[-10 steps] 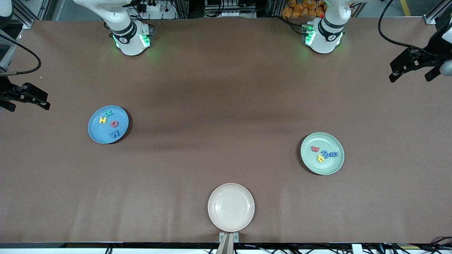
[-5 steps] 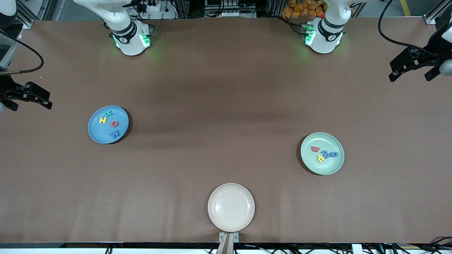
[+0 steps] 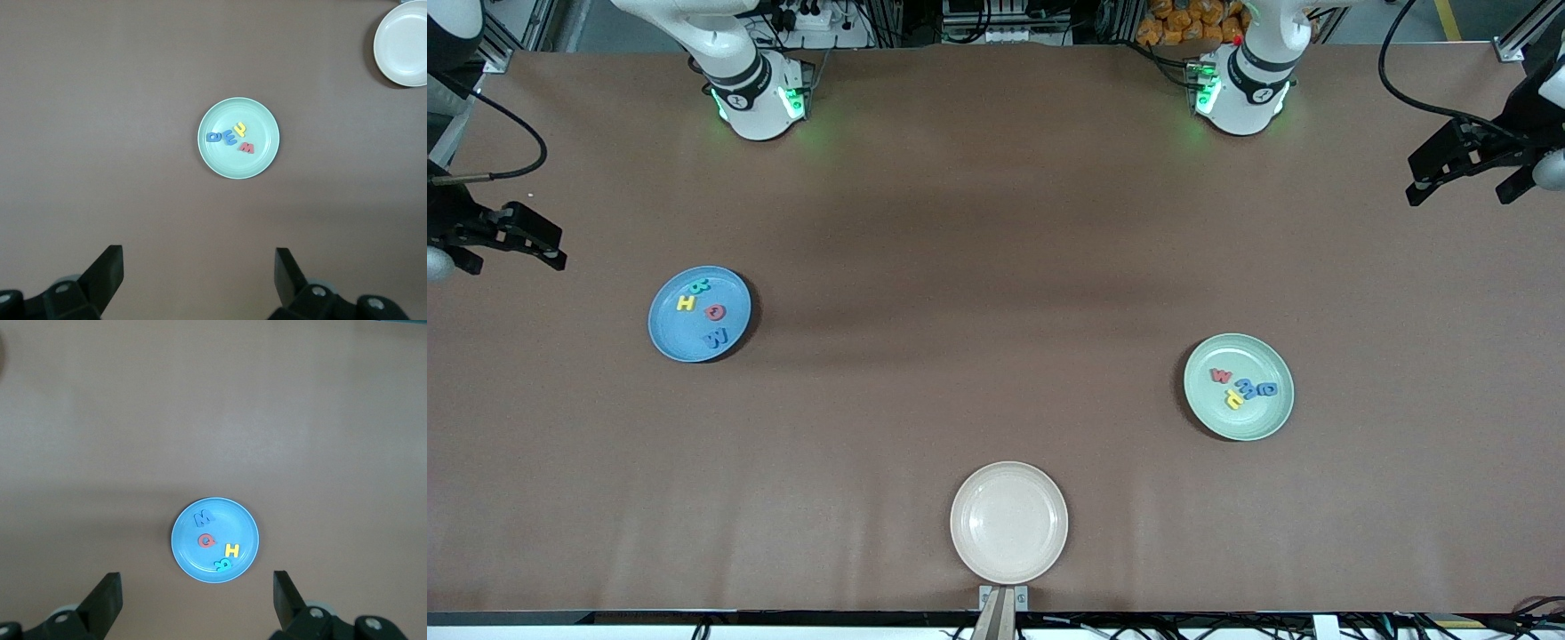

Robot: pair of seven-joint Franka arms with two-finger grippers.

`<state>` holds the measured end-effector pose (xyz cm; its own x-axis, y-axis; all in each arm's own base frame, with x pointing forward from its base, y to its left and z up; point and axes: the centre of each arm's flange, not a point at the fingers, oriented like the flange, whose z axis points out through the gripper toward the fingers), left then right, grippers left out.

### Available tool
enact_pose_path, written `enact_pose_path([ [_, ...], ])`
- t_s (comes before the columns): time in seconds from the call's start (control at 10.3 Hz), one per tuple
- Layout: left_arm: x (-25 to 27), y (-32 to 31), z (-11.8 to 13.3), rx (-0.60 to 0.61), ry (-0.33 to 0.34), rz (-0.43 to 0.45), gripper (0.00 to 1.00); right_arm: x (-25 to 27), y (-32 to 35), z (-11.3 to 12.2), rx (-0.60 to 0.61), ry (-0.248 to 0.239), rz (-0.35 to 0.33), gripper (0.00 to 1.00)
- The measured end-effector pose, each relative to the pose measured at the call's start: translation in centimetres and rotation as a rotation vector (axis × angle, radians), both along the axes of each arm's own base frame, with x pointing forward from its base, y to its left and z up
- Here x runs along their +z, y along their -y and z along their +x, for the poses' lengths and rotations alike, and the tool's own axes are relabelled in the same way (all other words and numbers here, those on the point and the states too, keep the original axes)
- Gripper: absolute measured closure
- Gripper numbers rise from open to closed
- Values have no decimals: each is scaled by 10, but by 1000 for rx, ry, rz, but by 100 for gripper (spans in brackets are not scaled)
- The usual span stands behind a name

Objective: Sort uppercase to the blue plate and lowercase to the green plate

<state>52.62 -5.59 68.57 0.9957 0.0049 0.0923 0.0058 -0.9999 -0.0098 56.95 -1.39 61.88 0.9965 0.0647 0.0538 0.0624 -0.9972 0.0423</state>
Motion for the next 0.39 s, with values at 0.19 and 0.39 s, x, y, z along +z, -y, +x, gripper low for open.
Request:
enact_pose_path([
  [0.19,0,0,0,-1,0,0,0,-1,0,0,0,-1,0,0],
  [0.39,0,0,0,0,-1,0,0,-3,0,0,0,-4,0,0],
])
